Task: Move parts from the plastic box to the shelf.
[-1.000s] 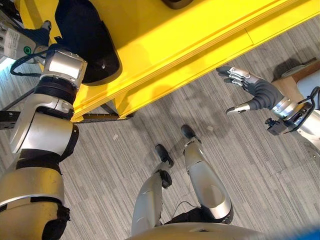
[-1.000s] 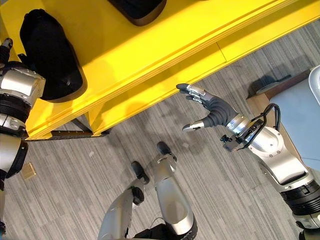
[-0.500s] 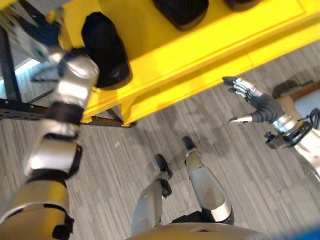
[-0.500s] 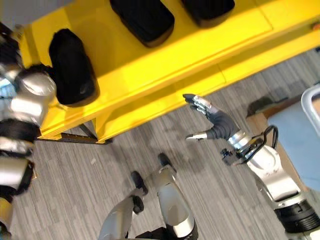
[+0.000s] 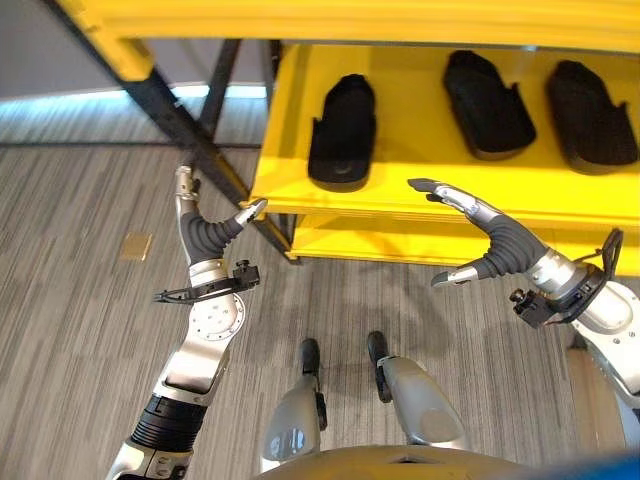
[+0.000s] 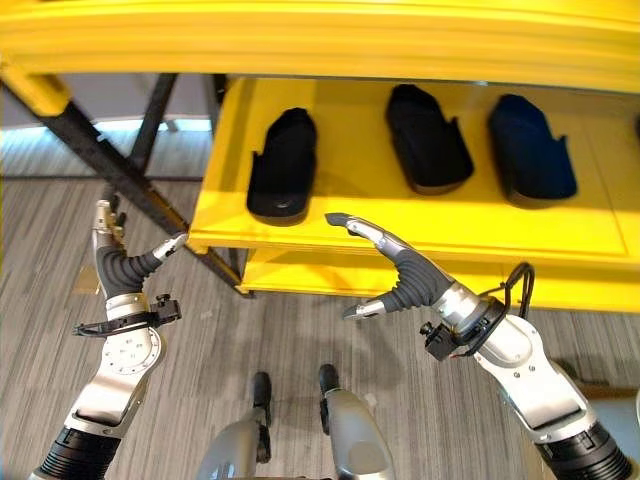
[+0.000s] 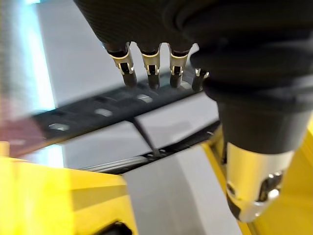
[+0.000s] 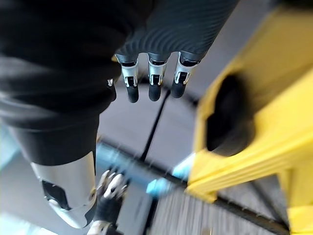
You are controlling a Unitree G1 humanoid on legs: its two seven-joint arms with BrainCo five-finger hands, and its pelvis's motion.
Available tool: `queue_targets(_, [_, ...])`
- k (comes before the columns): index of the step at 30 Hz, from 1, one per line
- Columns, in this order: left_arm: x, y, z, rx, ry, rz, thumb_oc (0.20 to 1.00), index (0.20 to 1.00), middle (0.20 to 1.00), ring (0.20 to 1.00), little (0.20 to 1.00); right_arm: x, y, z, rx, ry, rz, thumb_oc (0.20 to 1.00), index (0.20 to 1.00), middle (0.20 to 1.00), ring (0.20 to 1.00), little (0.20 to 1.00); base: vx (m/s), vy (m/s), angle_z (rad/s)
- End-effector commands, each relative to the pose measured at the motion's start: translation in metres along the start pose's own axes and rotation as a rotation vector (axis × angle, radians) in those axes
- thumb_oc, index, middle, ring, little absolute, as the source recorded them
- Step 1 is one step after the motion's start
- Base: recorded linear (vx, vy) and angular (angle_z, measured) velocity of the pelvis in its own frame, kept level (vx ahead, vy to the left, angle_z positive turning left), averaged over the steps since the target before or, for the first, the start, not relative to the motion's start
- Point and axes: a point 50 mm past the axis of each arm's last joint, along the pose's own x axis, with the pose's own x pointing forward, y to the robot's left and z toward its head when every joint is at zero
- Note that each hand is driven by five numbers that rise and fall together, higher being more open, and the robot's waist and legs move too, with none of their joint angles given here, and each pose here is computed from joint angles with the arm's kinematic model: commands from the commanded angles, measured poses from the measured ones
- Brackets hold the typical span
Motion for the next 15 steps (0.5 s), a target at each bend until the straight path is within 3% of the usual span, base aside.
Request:
queue_targets(1, [0.019,0.009,0.013,0.006,-0.076,-0.122,1.0,1.0,1.0,1.0,1.0,0.013,0.001,0.022,-0.058,-0.105,0.067,1.0,1.0,1.0,1.0,1.0,-0.07,-0.086,0.36])
queue_targets(11, [-0.01,0.041,-0.029,0.031,0.142,-0.143,1.0,1.0,1.0,1.0,1.0,0.052,0.023,0.025,-0.042,-0.132,0.311,1.0,1.0,1.0,1.0,1.0,-0.03,-0.021,0.1])
queue_targets(15, [-0.014,0.045,-0.037,0.035,0.185,-0.134,1.0,1.0,1.0,1.0,1.0,0.06,0.027,0.013,-0.03,-0.059,0.309,1.0,1.0,1.0,1.0,1.0,0.0,-0.003,0.01])
